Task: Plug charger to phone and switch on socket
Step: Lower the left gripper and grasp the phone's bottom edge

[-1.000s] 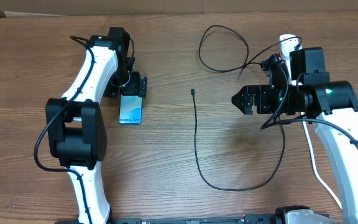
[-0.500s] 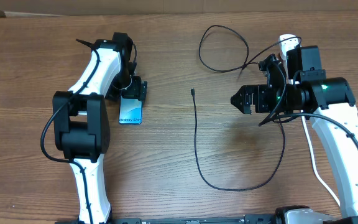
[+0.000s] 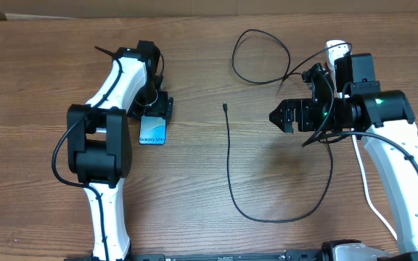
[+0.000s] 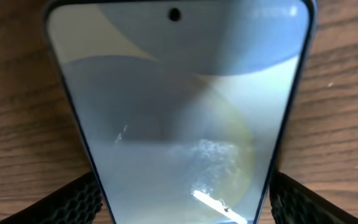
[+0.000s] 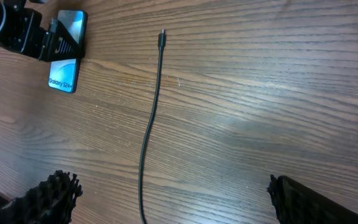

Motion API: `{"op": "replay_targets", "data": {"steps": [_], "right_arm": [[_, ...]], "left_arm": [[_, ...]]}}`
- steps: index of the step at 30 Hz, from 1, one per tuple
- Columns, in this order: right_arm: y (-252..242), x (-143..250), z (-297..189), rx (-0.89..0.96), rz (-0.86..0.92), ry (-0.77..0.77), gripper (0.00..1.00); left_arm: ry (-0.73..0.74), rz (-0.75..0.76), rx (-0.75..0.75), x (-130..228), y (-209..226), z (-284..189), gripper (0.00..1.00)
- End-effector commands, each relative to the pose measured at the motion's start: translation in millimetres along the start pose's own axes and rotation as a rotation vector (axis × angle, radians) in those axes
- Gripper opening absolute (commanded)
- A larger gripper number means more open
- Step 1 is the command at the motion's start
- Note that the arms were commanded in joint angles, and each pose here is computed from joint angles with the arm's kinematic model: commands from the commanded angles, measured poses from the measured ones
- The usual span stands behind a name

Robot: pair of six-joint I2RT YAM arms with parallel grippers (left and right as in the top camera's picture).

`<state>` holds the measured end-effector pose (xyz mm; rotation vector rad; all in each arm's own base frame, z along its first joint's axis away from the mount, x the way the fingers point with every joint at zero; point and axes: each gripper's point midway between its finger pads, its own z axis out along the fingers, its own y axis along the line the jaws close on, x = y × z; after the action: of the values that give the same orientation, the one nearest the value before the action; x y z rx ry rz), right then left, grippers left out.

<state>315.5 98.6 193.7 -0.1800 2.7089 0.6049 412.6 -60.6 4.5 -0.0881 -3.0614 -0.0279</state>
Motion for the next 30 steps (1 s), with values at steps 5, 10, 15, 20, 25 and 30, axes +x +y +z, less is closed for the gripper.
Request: {"op": "replay_targets", "data": {"steps": [5,10,15,20,25,30], "right_arm": [[5,-8,-5,-0.011,-0.013,-0.024,1.00],[5,-8,-5,-0.011,-0.013,-0.024,1.00],[5,-8,-5,-0.011,-0.013,-0.025,1.00],[5,-8,-5,-0.011,-0.013,-0.025,1.00],[5,-10,-5,-0.011,-0.016,-0.032,1.00],[5,-10,-5,-0.011,-0.016,-0.031,1.00]], "left_arm": [[-0.002,-0.064,-0.027,-1,1,4,0.80],[0.021,-0.109,-0.031,8,2,15,0.77],[0.037,-0.113,-0.031,13,2,22,0.73],[0.040,-0.113,-0.032,14,2,22,0.72],[0.033,-0.113,-0.031,12,2,20,0.69],[0.030,-0.113,-0.030,11,2,20,0.65]]}}
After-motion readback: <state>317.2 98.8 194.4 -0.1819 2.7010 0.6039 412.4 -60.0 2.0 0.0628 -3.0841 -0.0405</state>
